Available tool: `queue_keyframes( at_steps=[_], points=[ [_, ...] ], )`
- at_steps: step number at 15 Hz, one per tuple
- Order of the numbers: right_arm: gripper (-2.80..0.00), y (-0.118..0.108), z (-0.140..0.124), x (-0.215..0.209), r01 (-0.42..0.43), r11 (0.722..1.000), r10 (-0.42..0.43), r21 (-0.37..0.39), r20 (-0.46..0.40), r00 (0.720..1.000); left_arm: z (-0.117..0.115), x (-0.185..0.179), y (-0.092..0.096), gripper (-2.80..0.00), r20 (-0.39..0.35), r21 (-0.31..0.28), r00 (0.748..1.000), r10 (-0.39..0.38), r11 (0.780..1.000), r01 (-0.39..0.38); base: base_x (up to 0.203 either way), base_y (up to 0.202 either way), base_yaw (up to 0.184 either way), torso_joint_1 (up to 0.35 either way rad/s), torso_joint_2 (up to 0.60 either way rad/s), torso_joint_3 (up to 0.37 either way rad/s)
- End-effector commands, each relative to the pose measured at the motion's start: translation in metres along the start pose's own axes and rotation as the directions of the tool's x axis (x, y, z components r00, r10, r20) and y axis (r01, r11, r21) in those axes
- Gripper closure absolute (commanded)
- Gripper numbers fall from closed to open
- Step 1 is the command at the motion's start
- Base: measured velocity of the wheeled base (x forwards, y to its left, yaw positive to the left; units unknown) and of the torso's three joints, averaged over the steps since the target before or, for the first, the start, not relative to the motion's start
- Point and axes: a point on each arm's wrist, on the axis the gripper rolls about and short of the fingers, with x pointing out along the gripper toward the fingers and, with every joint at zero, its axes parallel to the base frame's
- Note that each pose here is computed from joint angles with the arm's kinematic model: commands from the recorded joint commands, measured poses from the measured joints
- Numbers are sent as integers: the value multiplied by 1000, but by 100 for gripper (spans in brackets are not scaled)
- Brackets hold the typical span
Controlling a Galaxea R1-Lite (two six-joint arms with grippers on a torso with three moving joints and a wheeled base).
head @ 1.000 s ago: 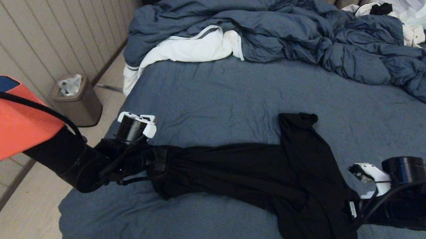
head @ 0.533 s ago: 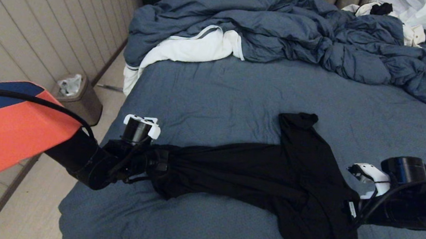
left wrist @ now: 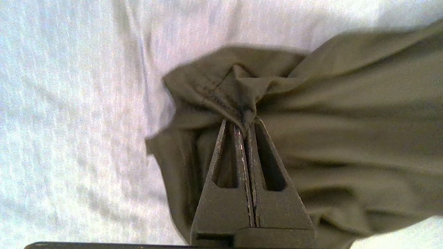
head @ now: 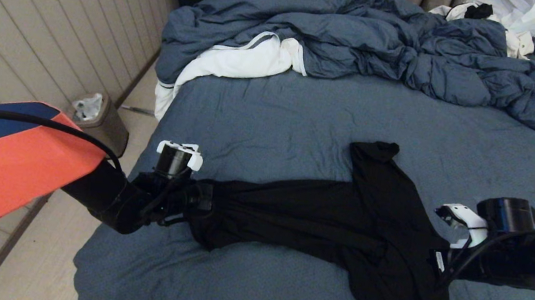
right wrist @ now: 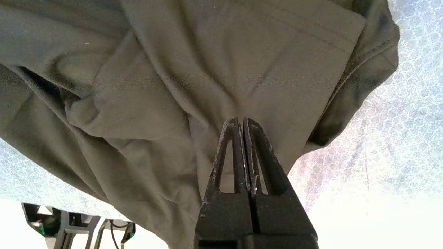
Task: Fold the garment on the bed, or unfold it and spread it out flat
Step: Unford the black T-shirt
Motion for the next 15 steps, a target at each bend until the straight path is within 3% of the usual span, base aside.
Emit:
queue_keyframes(
  at_steps=[1, 6, 11, 15],
  points=[
    [0, 0, 0, 1, 0, 1000, 0, -1, 4, 1000, 16, 0, 6, 0, 51, -18, 999, 17, 1000, -16, 0, 0, 0, 0, 0, 0],
    [0, -1, 1, 1, 4, 1000, -4, 0, 15, 1000, 44, 15, 26, 0, 126, -61, 988, 91, 995, -84, 0, 0, 0, 0, 0, 0],
    [0, -1, 0, 3, 7, 1000, -7, -1, 28, 1000, 87, 34, 45, 0, 203, -112, 967, 154, 985, -133, 0, 0, 0, 0, 0, 0],
    [0, -2, 0, 6, 20, 1000, -19, -6, 70, 997, 117, 48, 50, 0, 255, -140, 946, 201, 976, -170, 0, 0, 0, 0, 0, 0]
  ],
)
